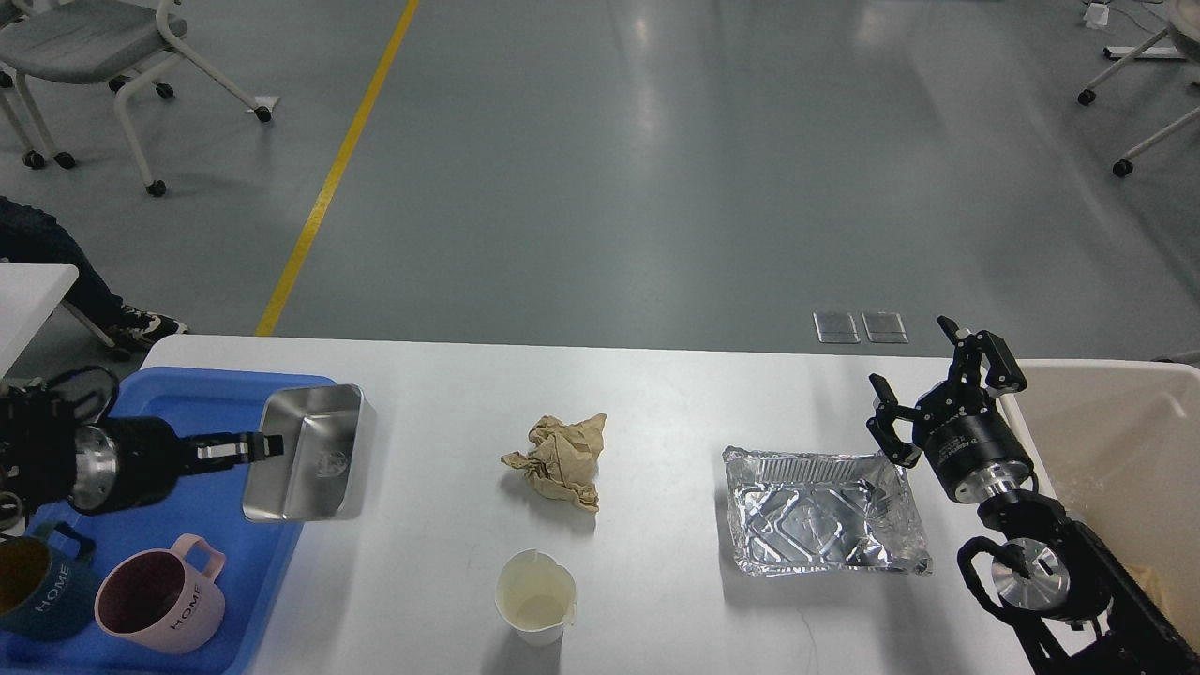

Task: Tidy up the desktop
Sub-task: 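Lift the steel tray and swing it over the blue tray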

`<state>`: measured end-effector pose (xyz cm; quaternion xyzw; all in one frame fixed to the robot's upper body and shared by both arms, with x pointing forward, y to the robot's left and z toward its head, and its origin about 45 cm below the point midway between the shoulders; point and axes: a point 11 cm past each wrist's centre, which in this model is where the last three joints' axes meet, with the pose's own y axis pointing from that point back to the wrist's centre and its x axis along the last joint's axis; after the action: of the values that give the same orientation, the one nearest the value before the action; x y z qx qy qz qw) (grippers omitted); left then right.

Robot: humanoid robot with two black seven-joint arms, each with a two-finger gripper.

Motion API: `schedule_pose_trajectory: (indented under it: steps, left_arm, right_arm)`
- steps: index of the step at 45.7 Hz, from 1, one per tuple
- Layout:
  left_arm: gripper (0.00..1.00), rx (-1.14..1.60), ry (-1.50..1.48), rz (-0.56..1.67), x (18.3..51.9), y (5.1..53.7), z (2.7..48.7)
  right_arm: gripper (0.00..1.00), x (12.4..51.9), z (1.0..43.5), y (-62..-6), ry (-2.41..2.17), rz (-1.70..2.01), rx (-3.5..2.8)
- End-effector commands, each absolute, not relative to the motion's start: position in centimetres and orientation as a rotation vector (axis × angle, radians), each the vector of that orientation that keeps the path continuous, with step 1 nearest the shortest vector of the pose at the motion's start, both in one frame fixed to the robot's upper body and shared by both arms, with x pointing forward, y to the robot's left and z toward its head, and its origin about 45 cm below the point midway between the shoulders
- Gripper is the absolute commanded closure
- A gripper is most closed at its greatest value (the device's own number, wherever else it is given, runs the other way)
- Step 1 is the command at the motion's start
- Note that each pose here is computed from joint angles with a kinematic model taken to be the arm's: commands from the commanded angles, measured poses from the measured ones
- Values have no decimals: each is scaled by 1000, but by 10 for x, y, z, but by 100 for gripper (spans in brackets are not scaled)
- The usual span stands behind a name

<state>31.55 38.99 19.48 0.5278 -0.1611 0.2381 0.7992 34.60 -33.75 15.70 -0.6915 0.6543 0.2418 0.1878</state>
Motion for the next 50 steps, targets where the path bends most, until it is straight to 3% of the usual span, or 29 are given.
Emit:
schedule_pose_trajectory:
  steps: [1, 18, 38, 50]
  left_arm:
    - [99, 1163, -360, 564, 320, 419, 229]
    - [96, 1247, -328, 683, 312, 482, 247]
    - [96, 1323, -246, 646, 331, 480, 170]
    - [96, 1360, -220, 635, 330, 482, 147]
  right_arm:
    - [0, 346, 157, -336, 1838, 683, -1946]
    - [0, 346, 157, -334, 1833, 686, -1948]
    - [0, 344, 155, -337, 1843, 688, -1946]
    - [0, 345, 155, -336, 1841, 686, -1953]
